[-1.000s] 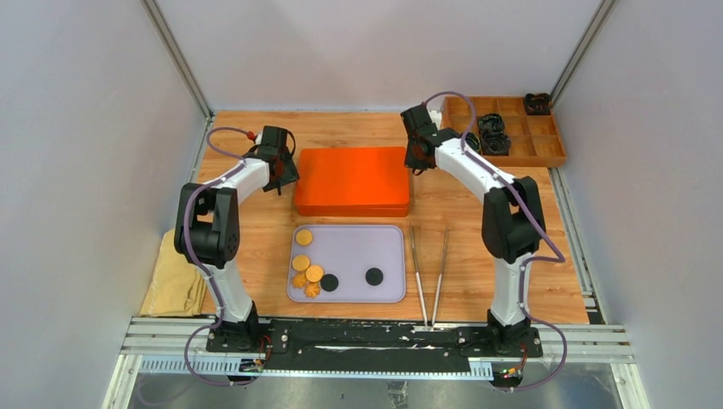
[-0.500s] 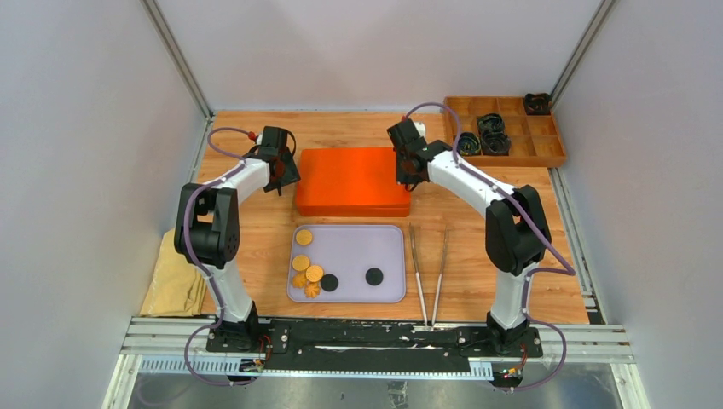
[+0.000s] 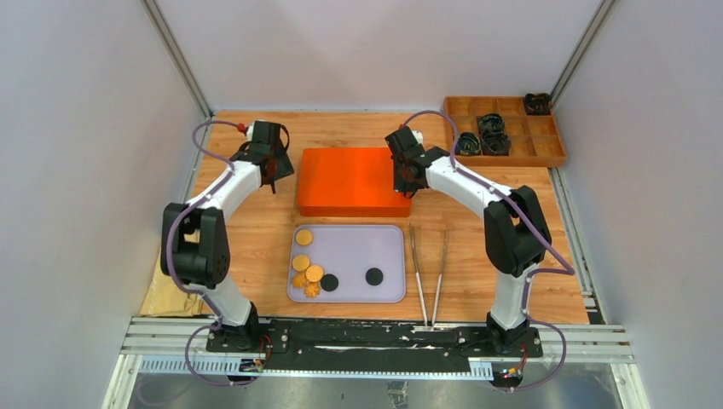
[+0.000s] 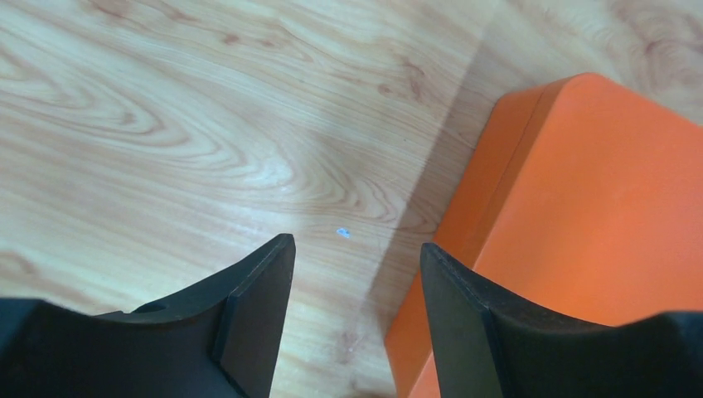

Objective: Pack the cookies

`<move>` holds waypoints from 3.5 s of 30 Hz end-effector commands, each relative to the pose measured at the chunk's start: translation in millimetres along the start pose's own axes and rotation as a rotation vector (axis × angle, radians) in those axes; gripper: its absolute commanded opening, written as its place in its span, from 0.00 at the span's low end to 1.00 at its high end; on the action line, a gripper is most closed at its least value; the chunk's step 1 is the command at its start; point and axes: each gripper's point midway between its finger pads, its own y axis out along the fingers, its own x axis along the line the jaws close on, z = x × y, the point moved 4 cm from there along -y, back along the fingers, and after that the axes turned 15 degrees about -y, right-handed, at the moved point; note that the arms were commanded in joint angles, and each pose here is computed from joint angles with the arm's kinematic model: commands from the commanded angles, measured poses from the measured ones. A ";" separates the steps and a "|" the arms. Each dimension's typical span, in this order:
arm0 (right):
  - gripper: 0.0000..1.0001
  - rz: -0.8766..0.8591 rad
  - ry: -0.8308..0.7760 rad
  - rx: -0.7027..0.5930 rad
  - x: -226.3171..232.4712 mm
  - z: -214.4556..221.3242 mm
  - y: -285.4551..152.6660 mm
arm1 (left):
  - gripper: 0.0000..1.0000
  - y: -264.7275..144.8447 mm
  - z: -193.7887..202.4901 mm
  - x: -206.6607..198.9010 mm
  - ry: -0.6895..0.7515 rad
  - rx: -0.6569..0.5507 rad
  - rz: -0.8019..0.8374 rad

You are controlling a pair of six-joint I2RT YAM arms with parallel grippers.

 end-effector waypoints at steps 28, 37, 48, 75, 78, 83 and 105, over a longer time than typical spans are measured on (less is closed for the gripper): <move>0.00 0.064 -0.023 -0.068 -23.2 -67.8 -6.4 | 0.00 -10.1 88.2 -55.8 0.058 0.283 0.341; 0.00 0.084 0.014 0.010 -46.1 -73.5 36.7 | 0.00 -9.5 87.9 -53.3 0.069 0.277 0.330; 0.00 0.048 0.052 0.145 -49.5 -37.2 81.8 | 0.00 -19.8 78.7 -54.3 0.089 0.246 0.342; 0.04 0.173 -0.076 -0.406 -103.8 -71.8 -114.5 | 0.09 -168.4 -24.1 -64.1 0.098 -0.153 0.556; 0.03 0.143 -0.081 -0.389 -99.9 -57.8 -110.8 | 0.14 -166.9 -21.5 -56.3 0.098 -0.170 0.536; 0.00 0.019 -0.078 -0.317 -77.5 -22.5 -94.0 | 0.14 -129.1 -13.5 -32.1 0.095 -0.177 0.337; 0.00 -0.260 -0.229 -0.137 36.9 -4.2 -32.5 | 0.09 -12.4 80.1 -14.7 0.130 0.126 0.231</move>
